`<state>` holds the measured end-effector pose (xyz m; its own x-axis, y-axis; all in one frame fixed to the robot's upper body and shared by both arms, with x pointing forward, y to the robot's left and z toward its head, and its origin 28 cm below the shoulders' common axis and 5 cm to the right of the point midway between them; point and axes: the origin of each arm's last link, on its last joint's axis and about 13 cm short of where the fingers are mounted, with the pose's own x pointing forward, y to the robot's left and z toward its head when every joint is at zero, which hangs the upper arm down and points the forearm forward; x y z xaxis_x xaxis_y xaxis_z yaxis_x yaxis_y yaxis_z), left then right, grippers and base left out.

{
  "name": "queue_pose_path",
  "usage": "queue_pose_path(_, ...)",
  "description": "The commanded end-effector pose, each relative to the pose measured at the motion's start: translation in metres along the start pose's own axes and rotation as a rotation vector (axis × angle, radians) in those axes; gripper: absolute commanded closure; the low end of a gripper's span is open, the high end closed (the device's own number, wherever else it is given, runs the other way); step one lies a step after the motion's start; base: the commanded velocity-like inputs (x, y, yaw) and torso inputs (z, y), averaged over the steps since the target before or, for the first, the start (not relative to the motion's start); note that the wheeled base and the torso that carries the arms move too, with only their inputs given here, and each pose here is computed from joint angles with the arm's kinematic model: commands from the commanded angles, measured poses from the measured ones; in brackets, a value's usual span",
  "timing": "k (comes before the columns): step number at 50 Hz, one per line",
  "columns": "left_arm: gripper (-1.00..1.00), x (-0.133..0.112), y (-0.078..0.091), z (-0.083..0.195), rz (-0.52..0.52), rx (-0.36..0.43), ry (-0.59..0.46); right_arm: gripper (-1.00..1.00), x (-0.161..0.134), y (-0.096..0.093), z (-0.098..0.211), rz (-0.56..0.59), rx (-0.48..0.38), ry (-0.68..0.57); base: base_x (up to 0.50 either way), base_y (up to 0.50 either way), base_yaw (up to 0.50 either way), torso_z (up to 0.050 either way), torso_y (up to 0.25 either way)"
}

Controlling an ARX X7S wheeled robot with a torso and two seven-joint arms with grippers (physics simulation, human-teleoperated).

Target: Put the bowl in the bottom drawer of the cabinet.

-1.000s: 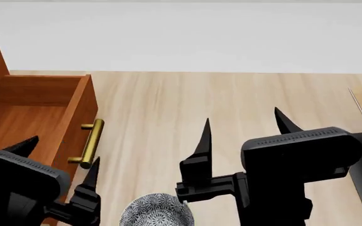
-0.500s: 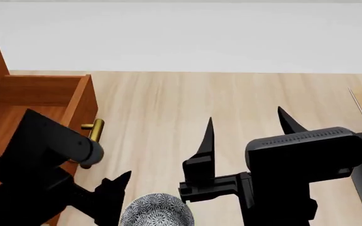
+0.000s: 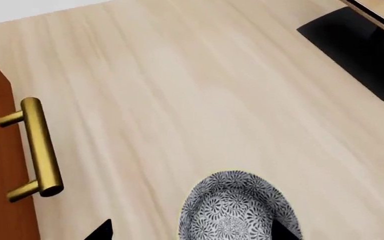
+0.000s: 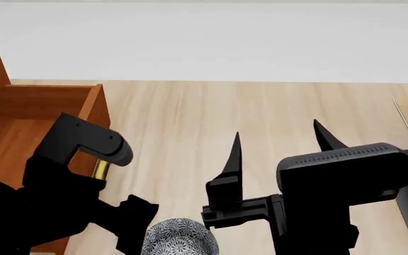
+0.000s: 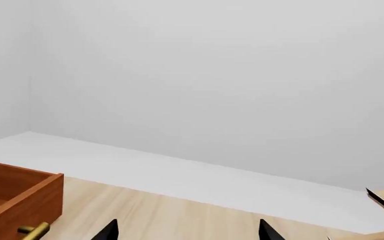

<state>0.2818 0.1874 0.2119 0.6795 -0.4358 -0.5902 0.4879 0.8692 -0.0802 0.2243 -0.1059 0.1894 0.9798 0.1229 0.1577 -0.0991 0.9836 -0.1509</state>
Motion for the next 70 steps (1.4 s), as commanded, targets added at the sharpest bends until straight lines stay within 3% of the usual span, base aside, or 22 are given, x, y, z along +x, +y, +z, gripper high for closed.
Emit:
queue_pose_path(1,-1.00,0.014,0.006,-0.002,-0.004,-0.033,0.060,-1.00,0.000,0.000,0.000,0.000,-0.001,-0.001,0.00,0.00,0.00,0.000,0.000)
queue_pose_path(44,-1.00,0.073,0.022,-0.031,-0.044,-0.095,0.138,-1.00,-0.002,-0.004,-0.003,-0.006,0.006,0.002,0.00,0.00,0.00,0.000,0.000)
queue_pose_path(70,-1.00,0.090,0.029,-0.050,-0.061,-0.129,0.191,-1.00,0.003,-0.003,-0.005,-0.001,0.004,0.008,0.00,0.00,0.00,0.000,0.000)
